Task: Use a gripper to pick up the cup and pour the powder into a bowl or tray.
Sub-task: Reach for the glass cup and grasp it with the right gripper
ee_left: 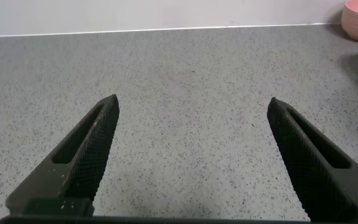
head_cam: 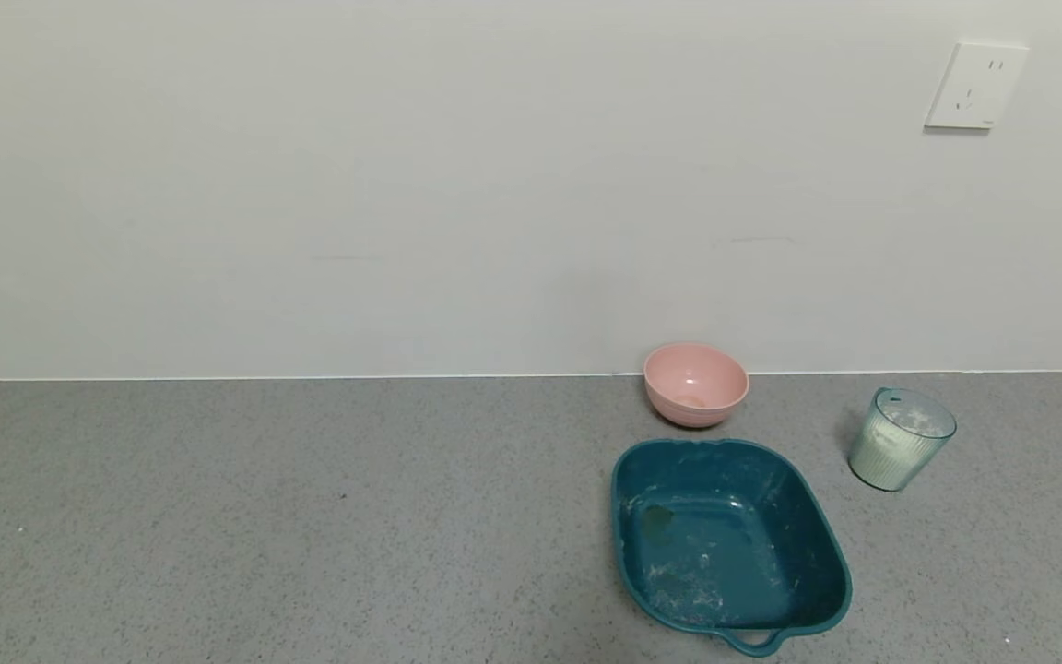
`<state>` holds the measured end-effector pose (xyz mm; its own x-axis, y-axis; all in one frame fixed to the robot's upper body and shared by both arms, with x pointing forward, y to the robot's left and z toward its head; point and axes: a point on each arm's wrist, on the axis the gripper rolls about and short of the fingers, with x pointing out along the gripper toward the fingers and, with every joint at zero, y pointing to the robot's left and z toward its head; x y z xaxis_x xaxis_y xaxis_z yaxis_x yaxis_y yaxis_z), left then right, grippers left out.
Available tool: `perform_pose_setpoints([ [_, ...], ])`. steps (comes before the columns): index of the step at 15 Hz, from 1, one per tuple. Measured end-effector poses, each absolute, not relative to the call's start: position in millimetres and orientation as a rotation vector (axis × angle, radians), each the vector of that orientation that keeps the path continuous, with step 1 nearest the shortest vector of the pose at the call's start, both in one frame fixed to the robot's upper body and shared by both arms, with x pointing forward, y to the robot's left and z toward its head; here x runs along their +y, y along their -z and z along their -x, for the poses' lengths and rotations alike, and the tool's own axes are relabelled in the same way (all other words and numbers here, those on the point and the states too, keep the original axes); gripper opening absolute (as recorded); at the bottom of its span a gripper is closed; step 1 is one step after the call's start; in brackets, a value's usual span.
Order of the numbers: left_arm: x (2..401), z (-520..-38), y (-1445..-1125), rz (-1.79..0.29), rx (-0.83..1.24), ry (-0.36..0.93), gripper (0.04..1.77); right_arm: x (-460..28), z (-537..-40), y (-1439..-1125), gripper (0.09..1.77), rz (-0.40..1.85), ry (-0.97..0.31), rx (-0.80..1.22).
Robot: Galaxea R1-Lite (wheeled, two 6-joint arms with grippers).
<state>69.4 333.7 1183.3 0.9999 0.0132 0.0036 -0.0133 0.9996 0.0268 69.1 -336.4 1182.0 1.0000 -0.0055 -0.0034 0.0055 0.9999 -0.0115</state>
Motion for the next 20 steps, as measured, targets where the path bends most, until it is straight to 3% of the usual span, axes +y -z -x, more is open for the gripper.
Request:
perform_pose_setpoints([
  [7,333.7,-69.4,-1183.3,-0.026,-0.003,-0.013,1.72,-336.5,-68.9,-1182.8,1.71,0.020,0.006,-0.001],
  [10,333.7,-69.4,-1183.3,-0.027,-0.003,-0.013,1.72,-336.4,-63.5,-1199.7,1.71,0.049,0.009,-0.059],
  [13,333.7,-69.4,-1183.3,-0.026,-0.003,-0.013,1.72,-336.4,-56.6,-1229.7,1.71,0.053,0.005,-0.129],
  [16,333.7,-69.4,-1183.3,-0.026,-0.003,-0.013,1.72,-336.5,-61.9,-1278.8,1.71,0.053,0.004,-0.136],
  [20,333.7,-69.4,-1183.3,-0.026,-0.003,-0.013,1.72,-336.6,-103.4,-1346.7,1.71,0.049,0.010,-0.059],
])
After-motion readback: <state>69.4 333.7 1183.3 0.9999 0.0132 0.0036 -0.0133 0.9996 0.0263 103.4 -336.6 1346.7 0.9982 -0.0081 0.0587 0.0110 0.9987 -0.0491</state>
